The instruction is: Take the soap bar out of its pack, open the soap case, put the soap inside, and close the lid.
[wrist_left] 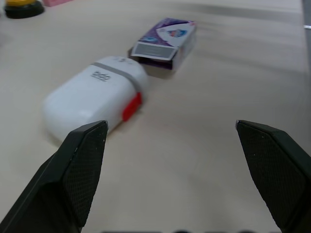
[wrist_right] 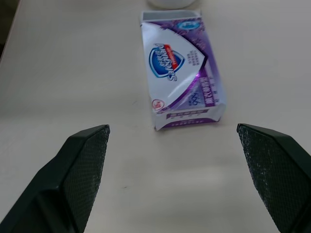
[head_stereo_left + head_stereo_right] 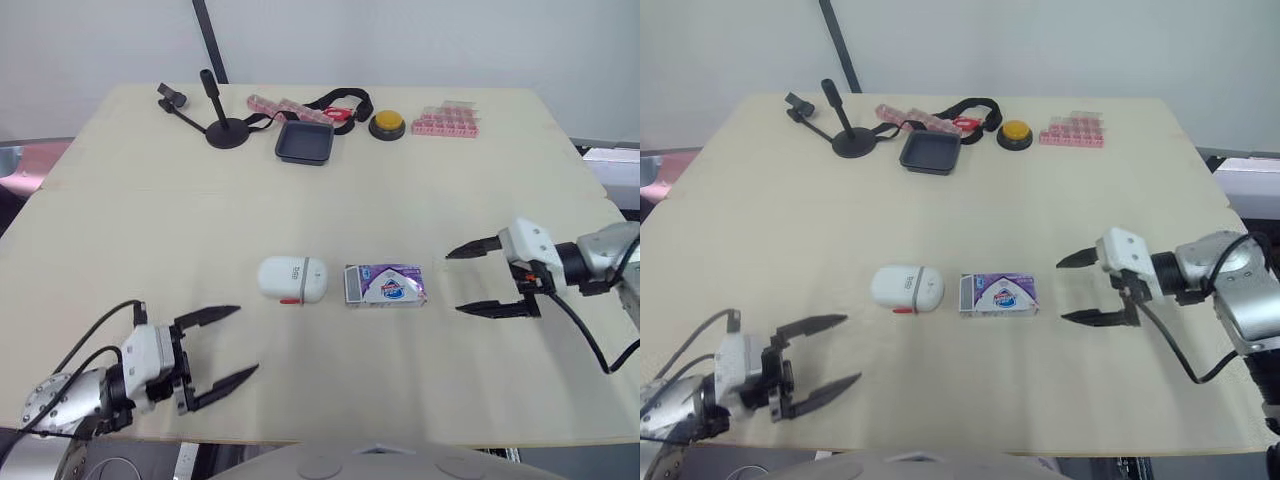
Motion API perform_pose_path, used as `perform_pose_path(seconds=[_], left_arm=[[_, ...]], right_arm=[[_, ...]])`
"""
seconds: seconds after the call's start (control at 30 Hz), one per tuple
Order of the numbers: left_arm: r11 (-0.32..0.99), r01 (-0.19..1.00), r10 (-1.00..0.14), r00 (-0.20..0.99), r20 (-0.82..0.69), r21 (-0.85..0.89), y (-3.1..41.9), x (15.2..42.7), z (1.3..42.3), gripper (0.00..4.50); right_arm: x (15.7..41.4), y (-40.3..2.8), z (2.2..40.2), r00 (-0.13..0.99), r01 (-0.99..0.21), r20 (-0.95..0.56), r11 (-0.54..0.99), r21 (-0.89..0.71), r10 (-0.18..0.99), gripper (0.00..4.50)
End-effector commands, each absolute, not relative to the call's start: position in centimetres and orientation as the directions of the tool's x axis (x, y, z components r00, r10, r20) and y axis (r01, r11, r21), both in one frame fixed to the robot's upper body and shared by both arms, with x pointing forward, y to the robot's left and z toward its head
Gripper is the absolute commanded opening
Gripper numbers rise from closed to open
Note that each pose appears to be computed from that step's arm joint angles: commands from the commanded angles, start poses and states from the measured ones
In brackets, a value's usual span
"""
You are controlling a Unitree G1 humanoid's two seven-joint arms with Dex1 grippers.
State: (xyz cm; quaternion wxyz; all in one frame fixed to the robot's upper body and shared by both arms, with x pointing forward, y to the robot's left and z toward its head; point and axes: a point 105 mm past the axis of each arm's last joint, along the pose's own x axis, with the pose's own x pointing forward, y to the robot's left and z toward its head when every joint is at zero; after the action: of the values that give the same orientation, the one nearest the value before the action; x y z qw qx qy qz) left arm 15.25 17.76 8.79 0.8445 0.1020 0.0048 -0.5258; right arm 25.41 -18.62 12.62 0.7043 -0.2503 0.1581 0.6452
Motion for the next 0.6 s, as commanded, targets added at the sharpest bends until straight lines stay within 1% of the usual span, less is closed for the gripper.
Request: perform_pose_path(seconds=[0.03,0.13,0.3,0.43,0.6], left_arm=[[0.363,0.909,-0.914,0.390,-0.112,0.204,17.5,14.5,9.2,4.48],[0.407,0.895,-0.897,0.429,-0.108,0.180,18.0,15.3,9.0,4.48],[0.441,0.881,-0.883,0.460,-0.095,0.174,18.4,16.4,9.2,4.48],[0.420,0.889,-0.890,0.443,-0.108,0.181,18.9,16.5,8.8,4.48],[0.416,0.884,-0.888,0.446,-0.115,0.216,19.8,17.2,8.7,4.48]], right_arm=[[26.0,-18.2,13.0,0.116,-0.982,-0.564,0.010,-0.188,0.818,4.50],[27.0,-18.0,12.8,0.142,-0.976,-0.581,0.015,-0.218,0.802,4.50],[27.8,-17.7,12.7,0.157,-0.970,-0.577,0.018,-0.241,0.802,4.50],[28.0,-16.3,12.4,0.135,-0.975,-0.554,0.011,-0.222,0.821,4.50],[28.5,-15.3,12.2,0.133,-0.975,-0.539,0.013,-0.221,0.832,4.50]])
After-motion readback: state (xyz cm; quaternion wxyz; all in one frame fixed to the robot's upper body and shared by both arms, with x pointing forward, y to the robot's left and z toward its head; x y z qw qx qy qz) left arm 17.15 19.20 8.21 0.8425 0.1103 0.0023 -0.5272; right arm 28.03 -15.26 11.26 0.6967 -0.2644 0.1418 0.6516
